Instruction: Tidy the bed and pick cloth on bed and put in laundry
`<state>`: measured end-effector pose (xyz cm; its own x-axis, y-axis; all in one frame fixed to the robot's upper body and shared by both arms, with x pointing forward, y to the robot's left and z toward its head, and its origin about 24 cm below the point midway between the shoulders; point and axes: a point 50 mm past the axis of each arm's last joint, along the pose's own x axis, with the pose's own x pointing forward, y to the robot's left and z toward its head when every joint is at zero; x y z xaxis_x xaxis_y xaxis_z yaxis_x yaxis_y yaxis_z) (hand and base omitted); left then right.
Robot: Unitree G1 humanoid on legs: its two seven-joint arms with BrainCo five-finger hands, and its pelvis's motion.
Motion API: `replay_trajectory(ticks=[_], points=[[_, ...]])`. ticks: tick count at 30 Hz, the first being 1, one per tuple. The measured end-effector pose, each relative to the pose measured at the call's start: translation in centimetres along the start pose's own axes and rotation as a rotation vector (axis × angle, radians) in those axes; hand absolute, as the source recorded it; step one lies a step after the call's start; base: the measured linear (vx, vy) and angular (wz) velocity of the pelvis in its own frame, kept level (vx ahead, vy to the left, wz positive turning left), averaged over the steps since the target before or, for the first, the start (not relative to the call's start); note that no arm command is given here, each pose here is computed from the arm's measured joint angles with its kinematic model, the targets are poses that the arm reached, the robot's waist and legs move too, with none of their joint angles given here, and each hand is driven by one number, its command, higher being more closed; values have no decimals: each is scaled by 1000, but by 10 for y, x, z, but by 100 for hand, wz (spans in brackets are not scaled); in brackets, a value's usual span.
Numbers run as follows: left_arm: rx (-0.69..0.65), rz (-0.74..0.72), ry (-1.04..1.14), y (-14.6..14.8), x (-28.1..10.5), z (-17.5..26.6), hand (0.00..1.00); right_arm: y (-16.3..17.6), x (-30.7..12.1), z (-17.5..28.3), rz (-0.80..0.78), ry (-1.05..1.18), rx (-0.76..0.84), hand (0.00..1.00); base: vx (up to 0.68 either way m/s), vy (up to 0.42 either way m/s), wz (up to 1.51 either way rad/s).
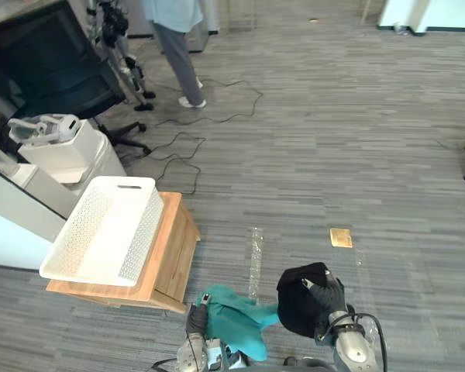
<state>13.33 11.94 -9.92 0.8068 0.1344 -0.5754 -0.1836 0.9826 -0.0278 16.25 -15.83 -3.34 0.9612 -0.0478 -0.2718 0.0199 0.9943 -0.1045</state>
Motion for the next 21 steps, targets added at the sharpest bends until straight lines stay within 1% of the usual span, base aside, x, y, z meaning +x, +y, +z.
replay_trajectory(ticks=[3,6,9,12,16,19,21], points=[[8,-11,-9,-2,-3,1,100,-2,-1,-3,-19,14,10,100,439,27,67],[41,-5,-9,5,-2,1,100,7,-3,-15,-28,72,51,100,550,104,127],[115,2,3,15,-1,-1,100,16,0,-11,-17,59,92,100,568,-10,120],[163,11,-20,24,3,4,100,16,1,-10,-16,52,99,100,417,-109,100],[204,7,-64,25,7,14,100,17,4,-6,-16,33,102,100,333,-267,114],[217,11,-64,27,7,13,100,19,0,-6,-28,38,134,100,311,-438,120],[228,27,-42,35,5,7,100,24,-2,-4,-7,30,134,100,249,-485,143]])
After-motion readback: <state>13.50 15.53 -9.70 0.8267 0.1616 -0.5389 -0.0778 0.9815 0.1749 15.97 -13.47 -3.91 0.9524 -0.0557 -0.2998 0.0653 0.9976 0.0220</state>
